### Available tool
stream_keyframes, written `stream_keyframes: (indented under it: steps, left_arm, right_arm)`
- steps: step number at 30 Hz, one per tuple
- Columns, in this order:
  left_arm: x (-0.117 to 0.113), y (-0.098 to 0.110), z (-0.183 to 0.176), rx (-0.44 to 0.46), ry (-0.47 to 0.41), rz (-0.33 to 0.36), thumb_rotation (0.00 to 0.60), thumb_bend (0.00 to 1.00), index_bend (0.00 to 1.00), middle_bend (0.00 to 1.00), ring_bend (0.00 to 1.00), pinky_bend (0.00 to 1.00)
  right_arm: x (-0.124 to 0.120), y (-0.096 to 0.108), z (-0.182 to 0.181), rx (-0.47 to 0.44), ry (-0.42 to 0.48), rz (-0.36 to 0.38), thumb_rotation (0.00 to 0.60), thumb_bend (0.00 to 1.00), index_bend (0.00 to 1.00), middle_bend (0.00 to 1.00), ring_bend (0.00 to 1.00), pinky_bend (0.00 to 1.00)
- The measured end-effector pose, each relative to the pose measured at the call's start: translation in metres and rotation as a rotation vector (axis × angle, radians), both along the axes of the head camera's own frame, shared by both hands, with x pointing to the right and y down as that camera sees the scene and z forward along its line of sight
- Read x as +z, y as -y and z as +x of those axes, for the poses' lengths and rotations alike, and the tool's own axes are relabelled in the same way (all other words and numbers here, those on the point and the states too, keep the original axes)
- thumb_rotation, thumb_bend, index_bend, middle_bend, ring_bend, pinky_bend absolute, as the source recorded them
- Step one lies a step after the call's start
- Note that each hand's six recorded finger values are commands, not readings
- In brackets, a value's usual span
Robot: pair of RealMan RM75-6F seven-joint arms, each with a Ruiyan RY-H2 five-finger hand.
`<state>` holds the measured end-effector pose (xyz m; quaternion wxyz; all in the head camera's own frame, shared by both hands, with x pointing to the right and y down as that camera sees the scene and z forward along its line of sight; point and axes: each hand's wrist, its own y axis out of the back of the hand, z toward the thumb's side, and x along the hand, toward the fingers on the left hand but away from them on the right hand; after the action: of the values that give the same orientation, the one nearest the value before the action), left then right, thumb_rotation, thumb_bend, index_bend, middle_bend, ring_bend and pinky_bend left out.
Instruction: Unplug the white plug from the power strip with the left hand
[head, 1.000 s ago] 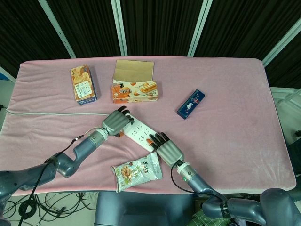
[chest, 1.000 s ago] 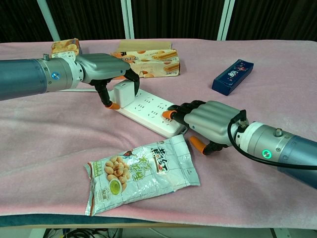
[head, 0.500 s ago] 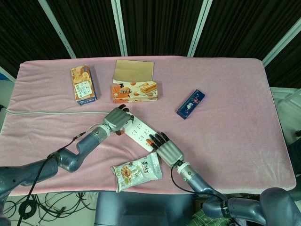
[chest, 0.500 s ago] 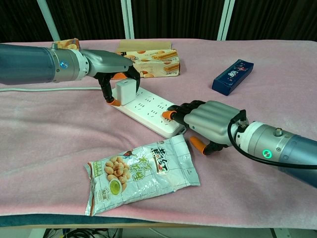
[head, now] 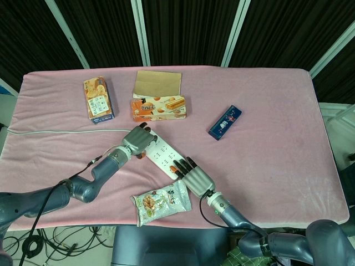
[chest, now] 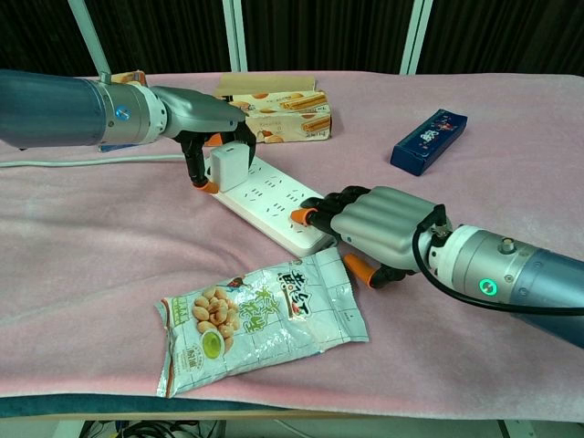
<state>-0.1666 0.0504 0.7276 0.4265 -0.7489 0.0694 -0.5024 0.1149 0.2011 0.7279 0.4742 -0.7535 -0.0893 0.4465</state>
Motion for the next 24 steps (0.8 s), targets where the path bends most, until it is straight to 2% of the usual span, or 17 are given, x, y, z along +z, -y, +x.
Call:
stream_keyframes:
  steps: [6, 15, 24]
  left_arm:
    - [-0.001, -0.004, 0.001, 0.0, -0.016, 0.038, 0.6, 0.64, 0.66, 0.65, 0.21, 0.13]
    - [0.005, -0.011, -0.008, -0.059, -0.061, -0.001, 0.6, 0.64, 0.67, 0.65, 0.22, 0.17]
    - [0.003, -0.015, -0.014, -0.127, -0.178, 0.004, 0.6, 0.64, 0.67, 0.66, 0.23, 0.21]
  right_arm:
    - [0.001, -0.001, 0.002, 0.004, -0.005, -0.009, 0.6, 0.62, 0.04, 0.03, 0.04, 0.06]
    - [0.001, -0.002, 0.003, -0.007, -0.008, -0.017, 0.6, 0.62, 0.05, 0.06, 0.06, 0.06]
    - [0.003, -0.003, 0.005, -0.026, -0.032, -0.035, 0.6, 0.62, 0.05, 0.06, 0.06, 0.06]
